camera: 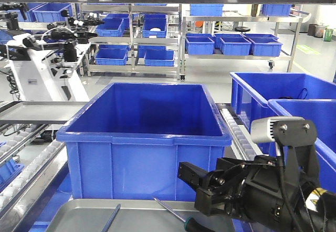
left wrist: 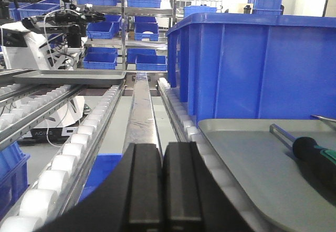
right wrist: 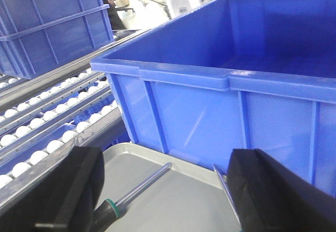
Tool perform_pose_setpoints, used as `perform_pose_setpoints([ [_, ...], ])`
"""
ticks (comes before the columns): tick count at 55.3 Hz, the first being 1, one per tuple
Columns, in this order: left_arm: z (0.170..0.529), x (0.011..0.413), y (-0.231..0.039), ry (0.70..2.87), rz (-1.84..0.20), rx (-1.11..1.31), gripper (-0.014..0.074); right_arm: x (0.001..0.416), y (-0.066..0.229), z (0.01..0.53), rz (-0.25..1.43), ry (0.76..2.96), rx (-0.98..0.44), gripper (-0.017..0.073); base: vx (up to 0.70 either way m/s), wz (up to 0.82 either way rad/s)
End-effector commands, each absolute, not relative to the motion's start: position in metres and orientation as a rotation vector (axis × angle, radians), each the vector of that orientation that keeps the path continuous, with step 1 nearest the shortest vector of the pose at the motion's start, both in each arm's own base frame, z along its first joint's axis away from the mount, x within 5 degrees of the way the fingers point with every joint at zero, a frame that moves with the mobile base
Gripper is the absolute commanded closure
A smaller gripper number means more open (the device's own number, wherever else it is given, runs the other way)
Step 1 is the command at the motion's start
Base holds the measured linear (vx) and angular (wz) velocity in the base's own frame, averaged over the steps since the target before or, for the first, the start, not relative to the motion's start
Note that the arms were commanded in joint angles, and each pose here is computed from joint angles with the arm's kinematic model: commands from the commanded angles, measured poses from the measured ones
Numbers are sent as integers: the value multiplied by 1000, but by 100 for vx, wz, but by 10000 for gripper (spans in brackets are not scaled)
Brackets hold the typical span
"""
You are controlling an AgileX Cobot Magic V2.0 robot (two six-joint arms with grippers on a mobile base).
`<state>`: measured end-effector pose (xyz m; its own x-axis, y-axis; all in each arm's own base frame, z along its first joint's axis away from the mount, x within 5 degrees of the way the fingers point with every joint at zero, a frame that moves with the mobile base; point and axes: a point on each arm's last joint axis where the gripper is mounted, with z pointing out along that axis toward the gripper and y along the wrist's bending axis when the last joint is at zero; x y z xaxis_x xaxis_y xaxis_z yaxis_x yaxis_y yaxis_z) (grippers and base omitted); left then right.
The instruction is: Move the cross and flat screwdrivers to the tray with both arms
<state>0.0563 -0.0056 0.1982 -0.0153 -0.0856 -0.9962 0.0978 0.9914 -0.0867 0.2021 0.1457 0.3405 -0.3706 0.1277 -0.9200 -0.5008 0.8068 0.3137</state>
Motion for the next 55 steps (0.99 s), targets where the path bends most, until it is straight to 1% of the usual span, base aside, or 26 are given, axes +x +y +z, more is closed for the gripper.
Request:
perform_pose_setpoints([
  [1,213,55,-6,1478,-160,5,599,201,142,361,675,1736,-251,1,0,0],
  [10,213,55,-6,1478,-160,5,599,200,138,364,663,1721,-254,21,0,0],
  [17,213,55,-6,1478,-161,4,599,176,120,365,663,1662,-243,100,0,0],
  [22,213,55,-6,1478,-161,4,599,155,105,349,631,1653,-278,169,0,0],
  [29,213,55,-6,1478,-161,4,599,123,83,310,604,1670,-311,302,0,0],
  [37,213,55,-6,1478,-161,4,599,96,62,275,593,1627,-296,511,0,0],
  [39,213,55,-6,1478,-161,4,599,92,57,264,594,1633,-266,573,0,0],
  [44,213,55,-6,1478,-161,4,599,83,43,243,559,1630,-180,573,0,0],
  [48,213,55,-6,1478,-161,4,599,77,32,227,479,1615,-147,571,0,0],
  [55,213,55,-6,1478,-161,4,599,69,20,210,293,1553,-155,570,0,0],
])
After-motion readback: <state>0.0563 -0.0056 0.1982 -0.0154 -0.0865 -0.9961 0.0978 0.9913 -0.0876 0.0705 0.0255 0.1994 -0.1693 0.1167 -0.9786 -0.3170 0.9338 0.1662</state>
